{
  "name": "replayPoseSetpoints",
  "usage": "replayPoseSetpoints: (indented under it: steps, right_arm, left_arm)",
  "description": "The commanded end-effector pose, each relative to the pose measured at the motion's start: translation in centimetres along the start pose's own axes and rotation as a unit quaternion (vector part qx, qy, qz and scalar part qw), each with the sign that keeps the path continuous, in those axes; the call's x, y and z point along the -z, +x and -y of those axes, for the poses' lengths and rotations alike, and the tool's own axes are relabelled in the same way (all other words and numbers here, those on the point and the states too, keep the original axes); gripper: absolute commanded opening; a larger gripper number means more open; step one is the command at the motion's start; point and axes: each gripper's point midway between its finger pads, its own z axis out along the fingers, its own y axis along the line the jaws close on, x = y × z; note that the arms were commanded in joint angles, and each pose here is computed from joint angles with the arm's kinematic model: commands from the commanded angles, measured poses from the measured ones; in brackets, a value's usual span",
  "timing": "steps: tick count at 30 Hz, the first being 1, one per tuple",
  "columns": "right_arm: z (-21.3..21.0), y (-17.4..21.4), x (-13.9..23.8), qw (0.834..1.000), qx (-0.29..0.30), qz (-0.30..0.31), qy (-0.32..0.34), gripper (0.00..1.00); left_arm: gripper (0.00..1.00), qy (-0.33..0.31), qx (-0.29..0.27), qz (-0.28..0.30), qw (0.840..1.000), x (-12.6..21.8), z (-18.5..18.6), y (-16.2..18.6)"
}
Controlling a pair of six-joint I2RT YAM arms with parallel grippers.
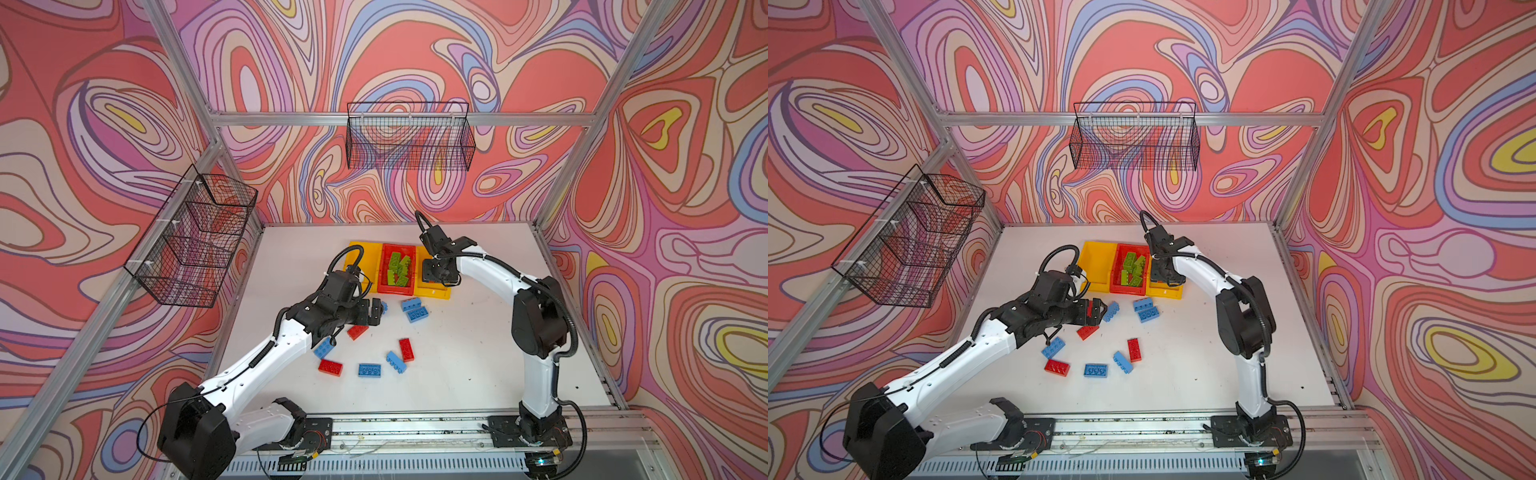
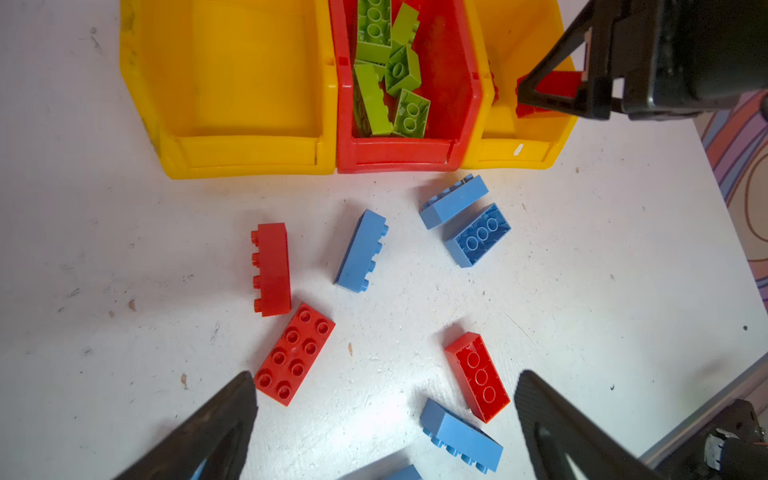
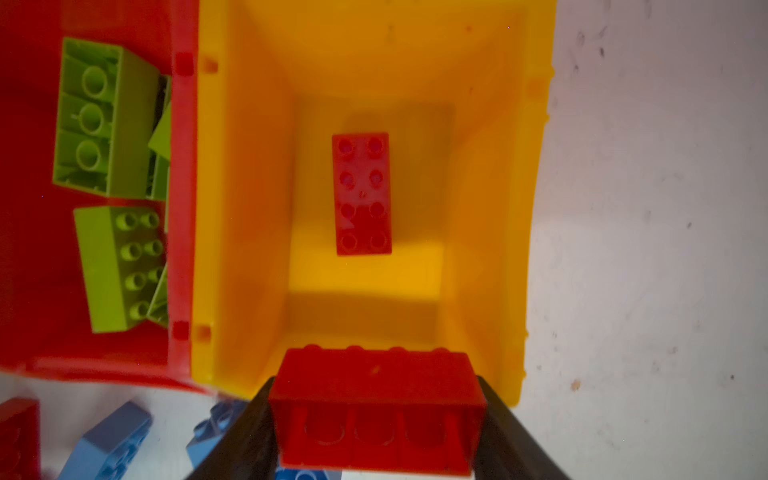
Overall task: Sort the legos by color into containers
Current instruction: 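Carry the red 2x3 brick into the yellow bin and open the right gripper, then move the right gripper to another red 2x4 brick and grasp it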
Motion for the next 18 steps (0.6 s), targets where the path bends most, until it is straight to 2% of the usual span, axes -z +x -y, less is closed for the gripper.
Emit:
replayPoseSetpoints:
  steps: [1,3,6,8,13,18]
  right_arm:
    - [0.3,-1.8,-0.7,1.000,0.023,0.005,0.004,0.48]
    - [0.1,-2.6,-1.3,1.000,0.023,0.005,0.004,0.52]
    - [-0.2,-3.5,-1.6,1.000,0.027,0.005,0.006,0.72]
    - [-0.4,-3.8,-1.4,1.000,0.026,0.007,0.002,0.80]
    - [-0.1,-3.3,0.6,1.000,0.014,0.009,-0.006,0.84]
    - [-0.5,-0.3,3.4,1.000,0.011,0.003,-0.020,0.81]
  left_arm:
    - [1.00,-0.035,-0.005,0.003,0.999,1.1,-1.6,0.7]
    - [1.00,-0.042,-0.007,0.007,0.999,1.5,-2.0,0.5]
    - [1.00,-0.050,-0.007,0.008,0.999,1.9,-2.4,0.2]
    - [1.00,-0.055,-0.007,0.009,0.998,2.0,-2.7,0.0]
    - [1.00,-0.053,-0.008,0.009,0.999,1.6,-2.9,-0.2]
    - [1.00,-0.038,-0.007,0.003,0.999,0.4,-2.4,-0.3]
